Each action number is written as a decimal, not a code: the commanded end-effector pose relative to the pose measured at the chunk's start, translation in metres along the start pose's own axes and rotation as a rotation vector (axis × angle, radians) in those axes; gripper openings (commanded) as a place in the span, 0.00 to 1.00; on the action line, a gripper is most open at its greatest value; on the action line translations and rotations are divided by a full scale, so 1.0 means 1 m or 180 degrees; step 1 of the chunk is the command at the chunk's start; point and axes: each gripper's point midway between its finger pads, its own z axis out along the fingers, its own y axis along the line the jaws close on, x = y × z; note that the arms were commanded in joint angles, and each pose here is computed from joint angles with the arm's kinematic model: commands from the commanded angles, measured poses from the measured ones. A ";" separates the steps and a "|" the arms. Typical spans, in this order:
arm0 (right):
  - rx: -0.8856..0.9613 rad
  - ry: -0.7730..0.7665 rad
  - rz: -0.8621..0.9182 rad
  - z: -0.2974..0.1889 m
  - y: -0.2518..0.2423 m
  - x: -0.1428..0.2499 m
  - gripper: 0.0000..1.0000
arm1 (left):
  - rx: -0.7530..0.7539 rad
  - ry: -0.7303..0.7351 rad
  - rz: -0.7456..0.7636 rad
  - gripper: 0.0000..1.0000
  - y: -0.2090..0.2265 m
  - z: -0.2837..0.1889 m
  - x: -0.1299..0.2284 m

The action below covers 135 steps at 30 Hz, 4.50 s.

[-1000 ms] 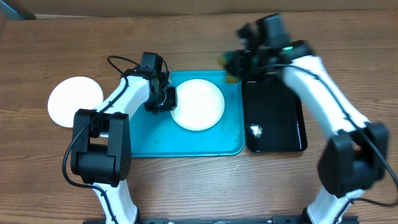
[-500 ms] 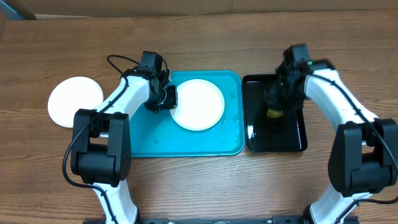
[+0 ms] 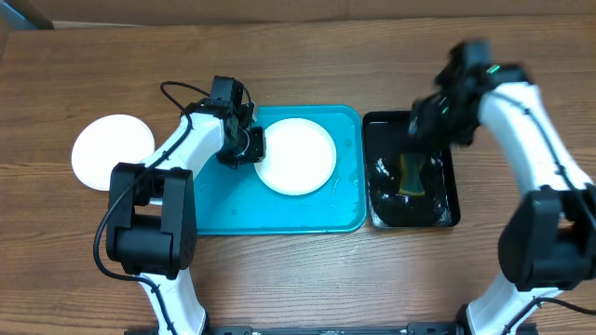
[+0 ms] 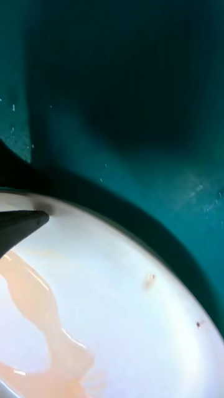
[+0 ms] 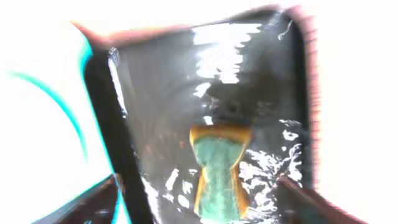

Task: Clean dirty plates on tray and stack at the side
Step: 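Drop the sponge in the black tray and raise the right gripper away, then lift the white plate upright off the teal tray with the left gripper, then carry the white plate left and set it on the plate stack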

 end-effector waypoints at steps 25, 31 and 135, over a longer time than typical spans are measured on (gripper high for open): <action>0.0133 -0.0716 0.0841 -0.076 -0.117 -0.057 1.00 | -0.0562 -0.0671 0.0586 0.04 -0.092 -0.135 -0.071; 0.0133 -0.0716 0.0841 -0.076 -0.117 -0.057 1.00 | -0.0863 -0.0944 0.0779 0.04 -0.130 -0.137 -0.065; 0.0134 -0.0716 0.0841 -0.076 -0.117 -0.057 1.00 | -0.0502 -0.0547 -0.3009 1.00 0.307 -0.195 0.008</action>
